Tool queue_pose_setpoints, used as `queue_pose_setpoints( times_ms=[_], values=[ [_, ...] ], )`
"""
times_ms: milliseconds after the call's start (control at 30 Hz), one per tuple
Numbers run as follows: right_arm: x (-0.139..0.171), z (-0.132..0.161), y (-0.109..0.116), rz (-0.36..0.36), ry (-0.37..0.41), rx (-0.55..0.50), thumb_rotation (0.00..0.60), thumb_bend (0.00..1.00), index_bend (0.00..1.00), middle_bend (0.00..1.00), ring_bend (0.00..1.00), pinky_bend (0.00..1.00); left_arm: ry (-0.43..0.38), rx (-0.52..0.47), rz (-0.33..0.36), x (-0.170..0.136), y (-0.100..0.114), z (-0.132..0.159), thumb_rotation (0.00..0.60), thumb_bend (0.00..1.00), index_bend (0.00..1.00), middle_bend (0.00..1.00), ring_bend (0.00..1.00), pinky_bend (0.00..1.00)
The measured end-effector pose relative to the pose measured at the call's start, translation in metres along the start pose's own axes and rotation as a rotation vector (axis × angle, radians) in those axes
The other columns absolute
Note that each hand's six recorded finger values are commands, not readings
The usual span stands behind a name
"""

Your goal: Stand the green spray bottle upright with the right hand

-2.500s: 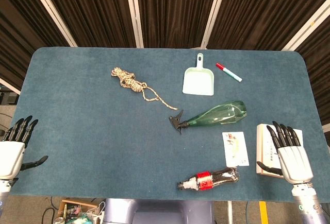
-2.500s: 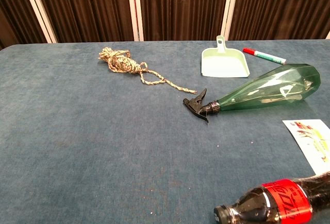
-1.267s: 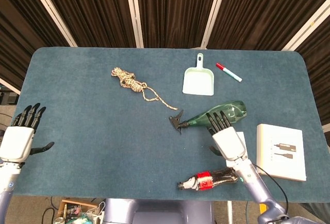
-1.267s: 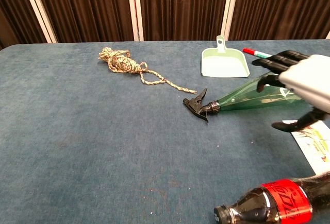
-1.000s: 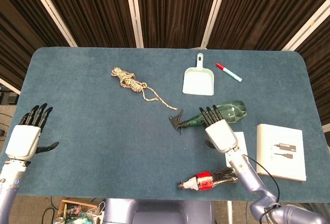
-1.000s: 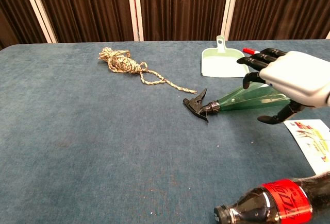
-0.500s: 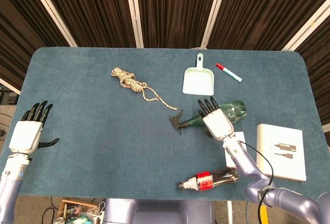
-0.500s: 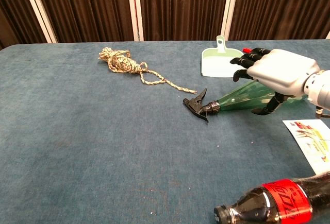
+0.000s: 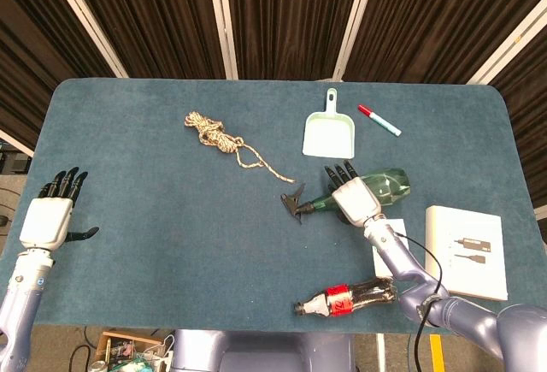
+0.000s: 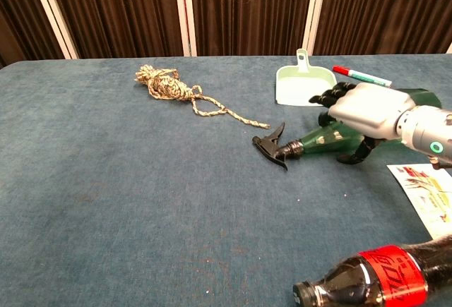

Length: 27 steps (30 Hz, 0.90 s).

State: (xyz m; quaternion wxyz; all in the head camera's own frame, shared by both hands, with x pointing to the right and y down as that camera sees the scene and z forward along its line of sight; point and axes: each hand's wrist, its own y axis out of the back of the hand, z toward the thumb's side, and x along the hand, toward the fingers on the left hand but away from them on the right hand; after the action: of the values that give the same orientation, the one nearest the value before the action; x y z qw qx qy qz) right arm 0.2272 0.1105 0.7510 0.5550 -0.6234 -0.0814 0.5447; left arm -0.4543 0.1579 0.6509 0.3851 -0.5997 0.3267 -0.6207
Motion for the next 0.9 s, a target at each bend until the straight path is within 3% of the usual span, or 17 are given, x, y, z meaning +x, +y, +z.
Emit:
queue_pose_setpoints(
  times_ms=[133, 233, 400, 700, 900],
  values=[
    [-0.005, 0.001, -0.006, 0.005, -0.001, 0.002, 0.6, 0.5, 0.68, 0.0, 0.0, 0.0, 0.002, -0.004, -0.008, 0.002, -0.001, -0.001, 0.6, 0.05, 0.0, 0.0, 0.0, 0.17],
    [-0.007, -0.001, -0.005, -0.018, -0.016, 0.003, 0.6, 0.6, 0.77, 0.03, 0.0, 0.0, 0.004, -0.007, -0.012, 0.002, -0.002, -0.002, 0.6, 0.05, 0.0, 0.0, 0.0, 0.17],
    [-0.006, 0.0, 0.008, -0.104, -0.033, -0.027, 0.6, 0.68, 0.79, 0.05, 0.0, 0.0, -0.002, -0.012, -0.01, 0.002, 0.0, -0.001, 0.6, 0.05, 0.0, 0.0, 0.0, 0.17],
    [0.01, 0.001, 0.039, -0.278, -0.012, -0.034, 0.6, 0.67, 0.8, 0.07, 0.0, 0.04, -0.021, -0.016, 0.011, -0.004, 0.005, 0.002, 0.6, 0.06, 0.0, 0.0, 0.0, 0.17],
    [0.022, 0.004, 0.064, -0.379, 0.049, -0.171, 0.6, 0.66, 0.85, 0.11, 0.0, 0.09, -0.032, -0.012, 0.024, -0.009, 0.008, 0.005, 0.6, 0.06, 0.0, 0.0, 0.0, 0.17]
  ],
)
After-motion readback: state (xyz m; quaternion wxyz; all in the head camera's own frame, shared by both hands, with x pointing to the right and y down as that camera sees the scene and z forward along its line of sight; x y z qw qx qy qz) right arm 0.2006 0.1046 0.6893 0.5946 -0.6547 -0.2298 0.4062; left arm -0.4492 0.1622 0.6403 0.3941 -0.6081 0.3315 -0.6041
